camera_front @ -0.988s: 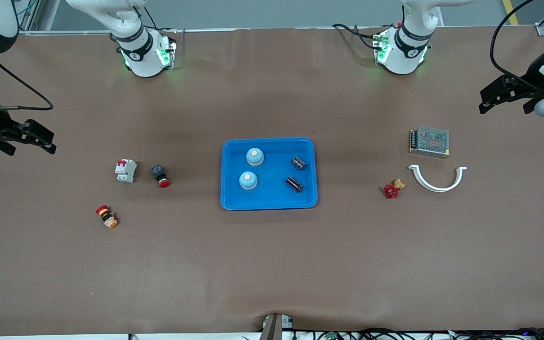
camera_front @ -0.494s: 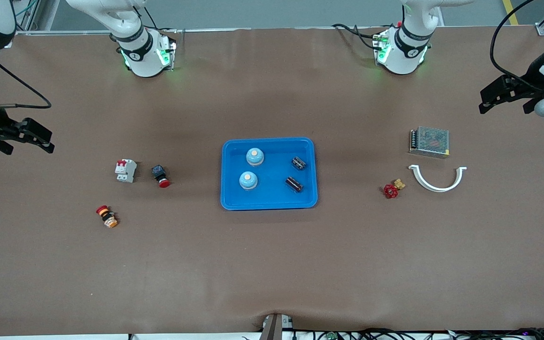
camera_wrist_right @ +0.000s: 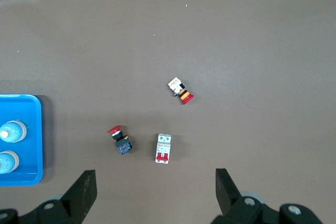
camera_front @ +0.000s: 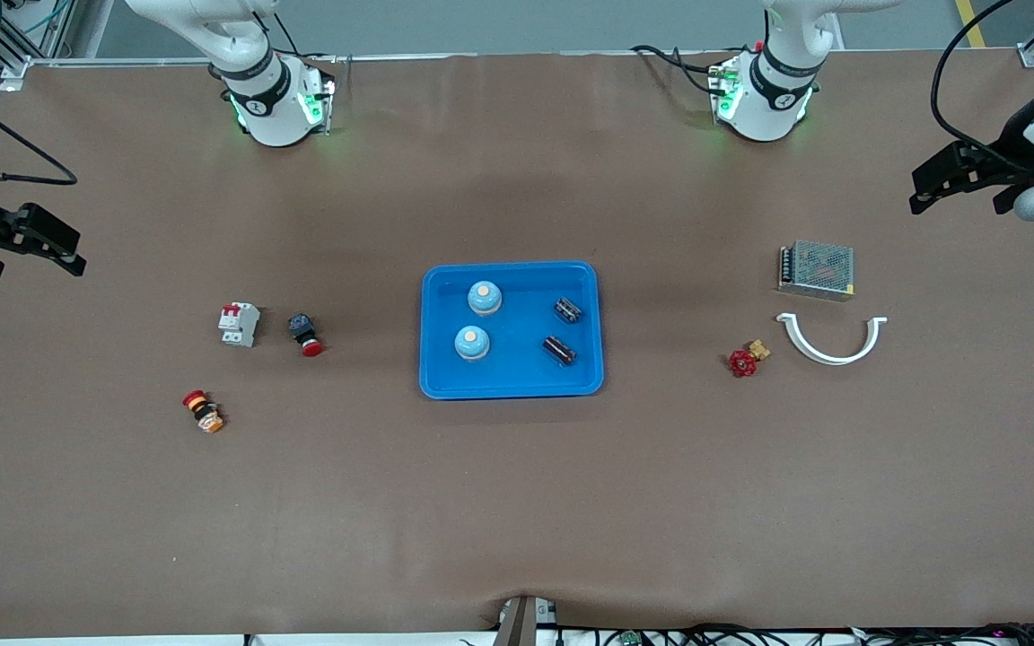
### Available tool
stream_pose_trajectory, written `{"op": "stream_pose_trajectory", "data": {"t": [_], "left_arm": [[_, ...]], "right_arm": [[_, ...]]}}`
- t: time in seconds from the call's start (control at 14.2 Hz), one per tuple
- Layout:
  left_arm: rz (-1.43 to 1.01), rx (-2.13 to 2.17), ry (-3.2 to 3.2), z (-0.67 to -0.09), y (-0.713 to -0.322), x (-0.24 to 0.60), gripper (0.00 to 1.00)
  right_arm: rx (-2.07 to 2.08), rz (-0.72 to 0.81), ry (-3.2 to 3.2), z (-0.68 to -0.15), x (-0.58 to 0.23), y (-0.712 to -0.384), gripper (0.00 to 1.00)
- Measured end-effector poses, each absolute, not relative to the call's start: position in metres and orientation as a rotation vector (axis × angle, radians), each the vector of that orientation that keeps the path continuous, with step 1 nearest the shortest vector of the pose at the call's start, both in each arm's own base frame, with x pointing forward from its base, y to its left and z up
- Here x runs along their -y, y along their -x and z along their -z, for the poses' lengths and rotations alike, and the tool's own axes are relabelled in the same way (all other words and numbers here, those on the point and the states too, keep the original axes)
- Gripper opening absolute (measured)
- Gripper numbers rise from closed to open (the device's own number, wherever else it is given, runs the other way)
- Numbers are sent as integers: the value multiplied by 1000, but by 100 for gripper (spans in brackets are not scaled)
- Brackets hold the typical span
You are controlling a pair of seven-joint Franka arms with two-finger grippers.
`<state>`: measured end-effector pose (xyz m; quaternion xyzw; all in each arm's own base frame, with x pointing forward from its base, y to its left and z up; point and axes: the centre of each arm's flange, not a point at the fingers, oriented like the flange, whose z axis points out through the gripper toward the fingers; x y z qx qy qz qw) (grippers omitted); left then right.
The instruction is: Place electrolytic capacitor and blue bell in tray
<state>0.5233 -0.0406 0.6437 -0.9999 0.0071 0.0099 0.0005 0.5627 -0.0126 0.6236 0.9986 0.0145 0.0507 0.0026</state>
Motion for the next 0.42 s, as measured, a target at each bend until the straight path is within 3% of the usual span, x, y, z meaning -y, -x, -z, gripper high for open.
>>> {"op": "stream_pose_trajectory", "data": {"t": [0.42], "left_arm": [[-37,-21,3140,-643,-524,40,100]], "right_arm": [[-46,-153,-3132,-623,13,-563,100]]}}
